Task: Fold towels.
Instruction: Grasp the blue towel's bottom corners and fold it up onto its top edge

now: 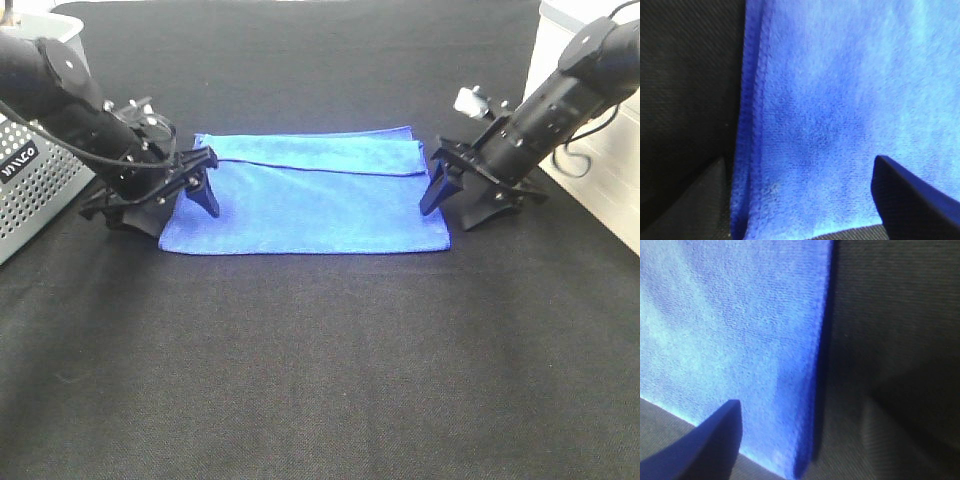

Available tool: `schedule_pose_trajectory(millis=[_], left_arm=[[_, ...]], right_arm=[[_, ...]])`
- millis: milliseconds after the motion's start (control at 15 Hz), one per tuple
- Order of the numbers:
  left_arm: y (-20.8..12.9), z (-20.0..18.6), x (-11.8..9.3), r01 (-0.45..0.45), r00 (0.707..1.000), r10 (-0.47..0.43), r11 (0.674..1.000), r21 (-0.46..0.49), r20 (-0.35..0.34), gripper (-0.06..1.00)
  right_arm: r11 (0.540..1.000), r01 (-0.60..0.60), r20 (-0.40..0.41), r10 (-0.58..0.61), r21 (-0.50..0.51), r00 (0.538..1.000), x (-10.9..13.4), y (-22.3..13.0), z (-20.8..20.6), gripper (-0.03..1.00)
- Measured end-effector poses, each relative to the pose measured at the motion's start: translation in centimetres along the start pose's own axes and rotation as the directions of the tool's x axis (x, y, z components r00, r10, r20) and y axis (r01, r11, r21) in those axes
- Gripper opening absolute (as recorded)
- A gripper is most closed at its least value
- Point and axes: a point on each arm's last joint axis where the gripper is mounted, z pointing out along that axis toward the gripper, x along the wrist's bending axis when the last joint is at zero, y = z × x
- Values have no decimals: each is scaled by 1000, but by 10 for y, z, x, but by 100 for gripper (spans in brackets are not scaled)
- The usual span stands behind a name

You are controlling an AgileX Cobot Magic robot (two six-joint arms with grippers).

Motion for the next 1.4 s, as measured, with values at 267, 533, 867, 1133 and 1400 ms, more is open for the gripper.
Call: schedule_pose_trajectory(millis=[267, 533, 867, 1133, 1400], left_arm=[[-5, 8, -6, 8, 1000, -8, 1000, 11, 16, 66], [-12, 18, -13, -14, 1000, 14, 999, 32, 16, 5], [-22, 2, -8, -74, 997, 78, 980, 186, -15, 3], [-58, -26, 2, -88, 993, 105, 953, 289, -47, 3], [-101, -37, 22, -48, 993, 78, 947, 319, -83, 3]], right_arm=[[1000, 31, -14, -31, -7, 999, 18, -2, 16, 58], [1000, -11, 15, 12, -3, 1000, 14, -2, 21, 6], [997, -15, 11, 14, 79, 1000, 18, -16, 12, 0], [989, -60, 31, 56, 136, 998, 20, -62, -1, 0], [980, -125, 78, 114, 156, 990, 12, -117, -8, 0]])
